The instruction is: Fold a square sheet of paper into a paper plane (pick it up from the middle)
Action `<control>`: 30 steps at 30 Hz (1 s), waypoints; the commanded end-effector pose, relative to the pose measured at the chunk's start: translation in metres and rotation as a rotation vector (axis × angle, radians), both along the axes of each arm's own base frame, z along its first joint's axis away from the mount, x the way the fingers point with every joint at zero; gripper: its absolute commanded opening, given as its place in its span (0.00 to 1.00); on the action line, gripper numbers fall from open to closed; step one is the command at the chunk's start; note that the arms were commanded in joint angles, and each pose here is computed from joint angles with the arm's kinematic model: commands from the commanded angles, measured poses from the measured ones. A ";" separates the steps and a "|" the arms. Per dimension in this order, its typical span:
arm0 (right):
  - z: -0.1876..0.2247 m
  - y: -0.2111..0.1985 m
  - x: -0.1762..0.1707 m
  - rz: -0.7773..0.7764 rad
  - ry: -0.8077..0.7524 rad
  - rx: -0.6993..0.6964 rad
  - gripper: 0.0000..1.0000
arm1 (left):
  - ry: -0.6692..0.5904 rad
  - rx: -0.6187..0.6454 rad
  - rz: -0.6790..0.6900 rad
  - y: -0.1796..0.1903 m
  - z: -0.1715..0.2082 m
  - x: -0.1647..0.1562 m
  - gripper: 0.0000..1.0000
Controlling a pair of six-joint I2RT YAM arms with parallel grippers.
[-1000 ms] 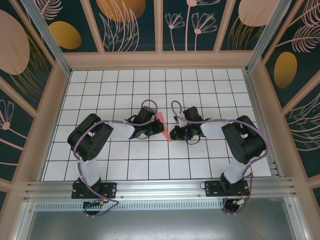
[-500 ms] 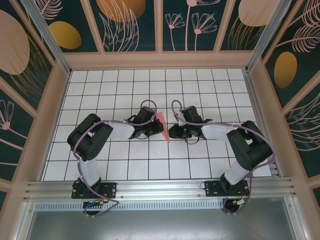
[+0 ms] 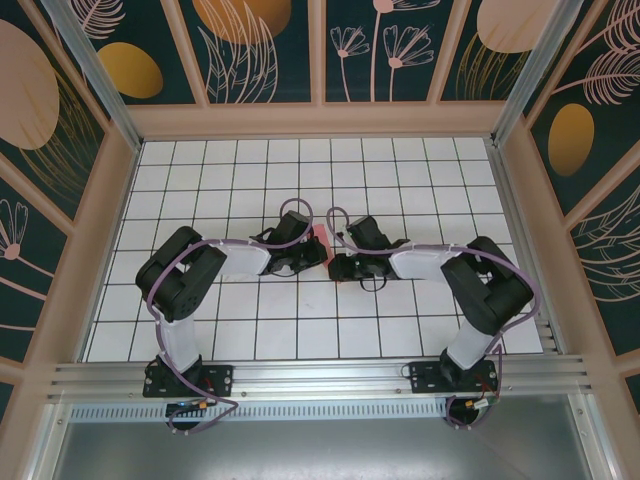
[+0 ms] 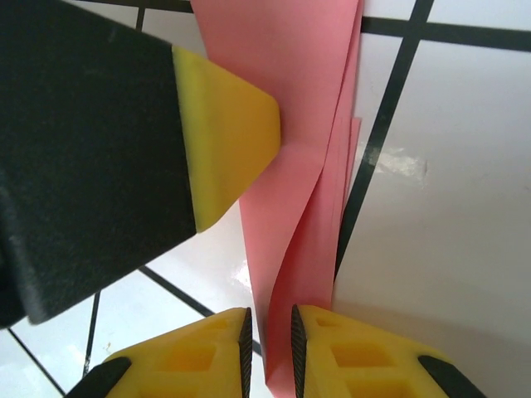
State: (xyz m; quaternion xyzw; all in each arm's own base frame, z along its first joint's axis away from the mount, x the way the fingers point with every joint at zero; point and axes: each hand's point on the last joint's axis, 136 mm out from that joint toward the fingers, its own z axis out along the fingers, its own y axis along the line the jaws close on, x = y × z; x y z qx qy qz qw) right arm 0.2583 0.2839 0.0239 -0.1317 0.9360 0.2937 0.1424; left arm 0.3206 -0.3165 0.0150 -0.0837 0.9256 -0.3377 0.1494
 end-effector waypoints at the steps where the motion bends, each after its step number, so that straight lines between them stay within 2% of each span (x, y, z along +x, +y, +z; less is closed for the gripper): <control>1: 0.001 0.006 0.007 -0.007 -0.016 -0.014 0.24 | 0.057 0.064 0.034 0.012 -0.020 -0.003 0.14; 7: -0.007 0.005 0.008 -0.004 -0.028 -0.049 0.21 | 0.057 0.059 0.038 0.011 -0.018 -0.003 0.14; 11: -0.012 0.006 0.003 0.013 -0.012 -0.032 0.09 | 0.035 0.040 0.032 0.007 -0.007 0.001 0.15; 14: -0.007 0.007 0.001 0.023 0.012 0.044 0.00 | -0.010 0.013 0.023 0.003 0.010 0.006 0.17; 22: 0.030 0.014 -0.003 0.060 0.083 0.324 0.00 | -0.155 -0.143 -0.050 -0.010 0.054 0.004 0.23; 30: 0.029 0.005 0.000 0.020 0.179 0.414 0.00 | -0.152 -0.215 -0.101 -0.014 0.045 -0.012 0.20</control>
